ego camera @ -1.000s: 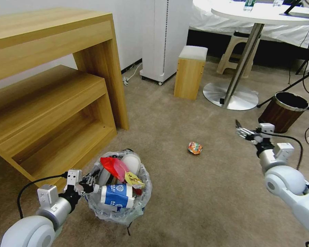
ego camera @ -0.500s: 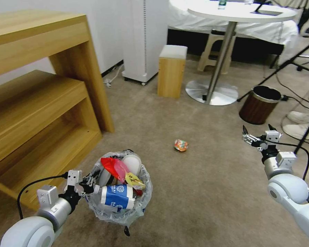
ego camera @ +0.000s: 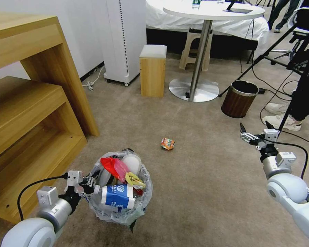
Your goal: Pick up the trash bin and place the garbage on the floor into it.
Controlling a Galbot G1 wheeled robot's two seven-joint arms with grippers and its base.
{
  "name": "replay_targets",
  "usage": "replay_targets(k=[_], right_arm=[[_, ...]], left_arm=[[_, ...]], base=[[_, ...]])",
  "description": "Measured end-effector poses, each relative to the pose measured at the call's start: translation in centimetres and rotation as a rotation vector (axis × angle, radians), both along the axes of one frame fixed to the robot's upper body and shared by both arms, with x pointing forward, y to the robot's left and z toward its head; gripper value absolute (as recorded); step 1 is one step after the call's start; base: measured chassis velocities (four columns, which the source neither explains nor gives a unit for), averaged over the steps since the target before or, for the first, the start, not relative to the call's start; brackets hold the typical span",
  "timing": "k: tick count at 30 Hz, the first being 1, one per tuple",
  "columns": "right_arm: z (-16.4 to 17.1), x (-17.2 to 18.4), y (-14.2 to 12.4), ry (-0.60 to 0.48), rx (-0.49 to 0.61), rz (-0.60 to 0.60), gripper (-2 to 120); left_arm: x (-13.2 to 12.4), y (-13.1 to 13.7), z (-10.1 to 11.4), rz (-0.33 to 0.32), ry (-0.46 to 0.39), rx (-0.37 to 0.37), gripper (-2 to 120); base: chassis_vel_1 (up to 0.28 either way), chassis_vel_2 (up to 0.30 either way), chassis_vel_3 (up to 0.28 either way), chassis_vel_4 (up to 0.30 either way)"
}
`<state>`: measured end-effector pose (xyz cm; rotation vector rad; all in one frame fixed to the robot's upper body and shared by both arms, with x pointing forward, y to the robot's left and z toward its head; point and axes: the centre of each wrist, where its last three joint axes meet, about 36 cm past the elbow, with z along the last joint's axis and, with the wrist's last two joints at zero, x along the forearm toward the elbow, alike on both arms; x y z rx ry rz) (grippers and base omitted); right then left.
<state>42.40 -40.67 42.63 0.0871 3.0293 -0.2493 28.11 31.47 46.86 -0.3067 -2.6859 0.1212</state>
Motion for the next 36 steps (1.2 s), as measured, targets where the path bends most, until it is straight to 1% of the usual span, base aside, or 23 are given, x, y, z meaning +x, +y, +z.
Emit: replay_targets(k=[10, 13, 14, 17, 21, 23, 25, 27, 30, 32, 36], right_arm=[[-0.44, -0.23, -0.43, 0.001, 0.006, 0.023, 100], [-0.48, -0.22, -0.49, -0.002, 0.003, 0.033, 92], [-0.48, -0.22, -0.49, -0.002, 0.003, 0.033, 92], [-0.27, 0.04, -0.36, -0.007, 0.002, 0.043, 86], [-0.17, 0.19, -0.25, -0.009, 0.003, 0.049, 86], [-0.15, 0.27, -0.07, -0.008, 0.005, 0.054, 84], [-0.14, 0.4, 0.14, -0.009, 0.006, 0.059, 85], [-0.09, 0.48, 0.23, -0.005, 0.008, 0.063, 88], [-0.07, 0.54, 0.27, -0.005, 0.007, 0.067, 91], [-0.11, 0.63, 0.31, -0.005, 0.007, 0.068, 94], [-0.21, 0.67, 0.4, -0.004, 0.006, 0.071, 92]], left_arm=[[0.03, -0.05, -0.15, 0.004, 0.0, -0.001, 2], [0.02, -0.1, -0.21, 0.004, 0.001, -0.001, 2], [0.02, -0.1, -0.21, 0.004, 0.001, -0.001, 2], [0.02, -0.1, -0.21, 0.003, 0.001, -0.001, 2], [0.01, -0.1, -0.21, 0.003, 0.001, -0.001, 2], [0.0, -0.11, -0.23, 0.004, 0.001, -0.003, 2], [0.0, -0.11, -0.24, 0.004, 0.001, -0.003, 2], [0.01, -0.08, -0.3, 0.004, 0.002, -0.003, 2], [0.04, -0.07, -0.34, 0.005, 0.001, -0.004, 2], [0.07, -0.07, -0.41, 0.005, 0.002, -0.005, 2], [0.13, -0.03, -0.41, 0.005, 0.001, -0.005, 2]], base=[[-0.006, 0.004, 0.007, -0.006], [-0.086, 0.069, 0.072, -0.074], [-0.08, 0.078, 0.074, -0.084], [-0.076, 0.086, 0.074, -0.08], [-0.088, 0.098, 0.08, -0.081], [-0.097, 0.087, 0.086, -0.086], [-0.106, 0.108, 0.103, -0.113], [-0.119, 0.115, 0.112, -0.111], [-0.128, 0.123, 0.129, -0.123], [-0.128, 0.128, 0.131, -0.136], [-0.16, 0.145, 0.148, -0.143]])
